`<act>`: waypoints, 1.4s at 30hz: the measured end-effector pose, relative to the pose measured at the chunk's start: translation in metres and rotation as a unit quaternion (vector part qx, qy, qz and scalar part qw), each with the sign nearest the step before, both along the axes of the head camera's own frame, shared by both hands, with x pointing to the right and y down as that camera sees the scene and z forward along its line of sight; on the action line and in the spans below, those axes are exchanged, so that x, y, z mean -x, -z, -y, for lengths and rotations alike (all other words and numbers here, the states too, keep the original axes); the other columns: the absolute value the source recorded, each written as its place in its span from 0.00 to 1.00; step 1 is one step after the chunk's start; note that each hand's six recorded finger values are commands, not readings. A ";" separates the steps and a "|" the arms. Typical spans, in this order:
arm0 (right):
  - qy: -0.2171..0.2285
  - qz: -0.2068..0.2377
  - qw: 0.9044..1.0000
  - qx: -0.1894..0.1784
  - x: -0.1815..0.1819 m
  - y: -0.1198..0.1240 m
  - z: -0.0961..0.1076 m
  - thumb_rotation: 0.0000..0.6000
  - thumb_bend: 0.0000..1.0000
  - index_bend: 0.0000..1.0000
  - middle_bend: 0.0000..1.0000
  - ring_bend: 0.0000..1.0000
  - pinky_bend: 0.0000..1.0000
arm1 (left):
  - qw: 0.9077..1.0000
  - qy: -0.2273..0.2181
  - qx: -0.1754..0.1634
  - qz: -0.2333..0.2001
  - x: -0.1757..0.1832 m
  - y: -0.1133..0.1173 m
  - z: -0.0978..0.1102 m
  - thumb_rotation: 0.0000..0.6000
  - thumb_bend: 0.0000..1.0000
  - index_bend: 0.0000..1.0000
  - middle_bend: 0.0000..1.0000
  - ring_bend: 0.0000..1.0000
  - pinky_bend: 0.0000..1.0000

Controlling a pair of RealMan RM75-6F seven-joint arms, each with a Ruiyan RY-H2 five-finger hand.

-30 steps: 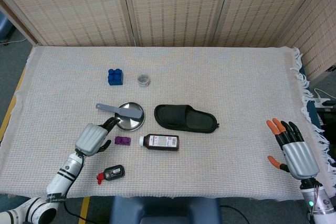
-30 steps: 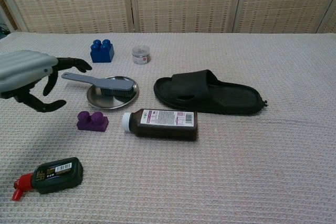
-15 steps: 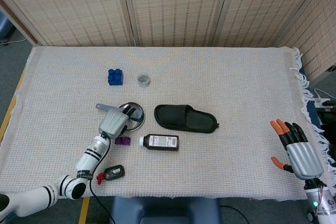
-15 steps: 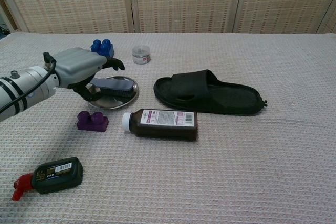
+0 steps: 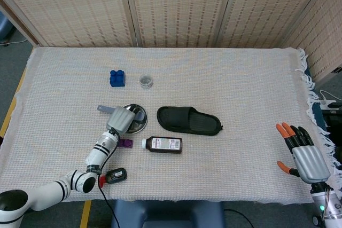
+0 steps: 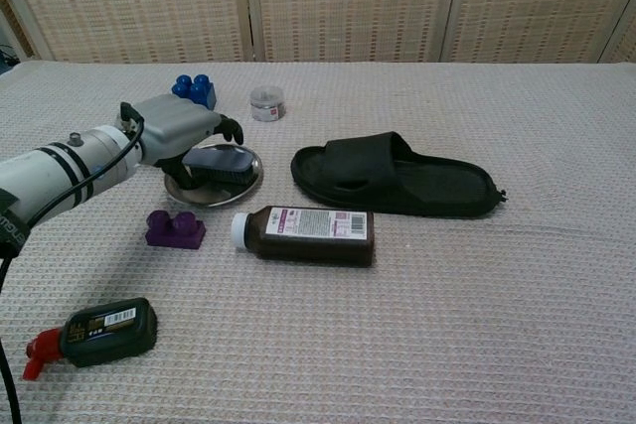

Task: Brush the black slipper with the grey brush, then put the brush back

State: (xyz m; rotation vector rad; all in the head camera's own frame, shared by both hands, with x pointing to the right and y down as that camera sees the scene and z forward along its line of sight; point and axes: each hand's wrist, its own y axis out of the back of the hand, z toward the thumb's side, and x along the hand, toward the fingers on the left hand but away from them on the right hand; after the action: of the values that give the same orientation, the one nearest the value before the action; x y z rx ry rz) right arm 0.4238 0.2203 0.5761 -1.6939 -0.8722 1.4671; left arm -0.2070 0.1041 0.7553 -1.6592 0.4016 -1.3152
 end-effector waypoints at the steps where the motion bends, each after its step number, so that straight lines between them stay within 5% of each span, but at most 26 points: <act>1: 0.000 0.000 1.000 0.001 0.000 0.000 0.000 1.00 0.10 0.00 0.00 0.00 0.00 | 1.000 0.000 0.000 0.003 0.000 -0.001 0.001 1.00 0.39 0.23 0.21 0.68 0.94; 9: -0.002 -0.003 1.000 0.003 -0.001 0.000 0.000 1.00 0.10 0.00 0.00 0.00 0.00 | 1.000 0.004 0.002 0.020 0.005 -0.011 0.008 1.00 0.39 0.27 0.30 0.68 0.94; 16: -0.002 -0.002 1.000 0.003 -0.001 0.001 0.000 1.00 0.10 0.00 0.00 0.00 0.00 | 1.000 0.002 -0.010 0.021 0.005 -0.010 0.010 1.00 0.39 0.41 0.45 0.68 0.94; 23: 0.010 0.002 1.000 0.005 0.005 -0.003 -0.001 1.00 0.10 0.00 0.00 0.00 0.00 | 1.000 -0.002 -0.028 0.008 0.002 -0.001 0.010 1.00 0.39 0.44 0.49 0.69 0.95; 32: 0.109 0.030 0.993 0.030 0.053 -0.030 0.015 1.00 0.23 0.00 0.00 0.00 0.00 | 0.998 -0.005 -0.047 -0.031 -0.017 0.030 0.008 1.00 0.39 0.45 0.49 0.70 0.96; 42: 0.246 0.008 0.962 0.115 0.122 -0.083 0.041 1.00 0.40 0.00 0.00 0.00 0.00 | 0.998 0.012 -0.050 -0.042 -0.029 0.060 0.009 1.00 0.39 0.44 0.48 0.70 0.96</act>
State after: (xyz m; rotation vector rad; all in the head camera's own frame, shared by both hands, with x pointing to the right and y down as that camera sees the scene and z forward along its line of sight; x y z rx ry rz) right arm 0.3014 0.1797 0.6590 -1.9200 -0.2562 1.2412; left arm -0.1780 0.0948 0.6953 -1.6345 0.5298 -1.2249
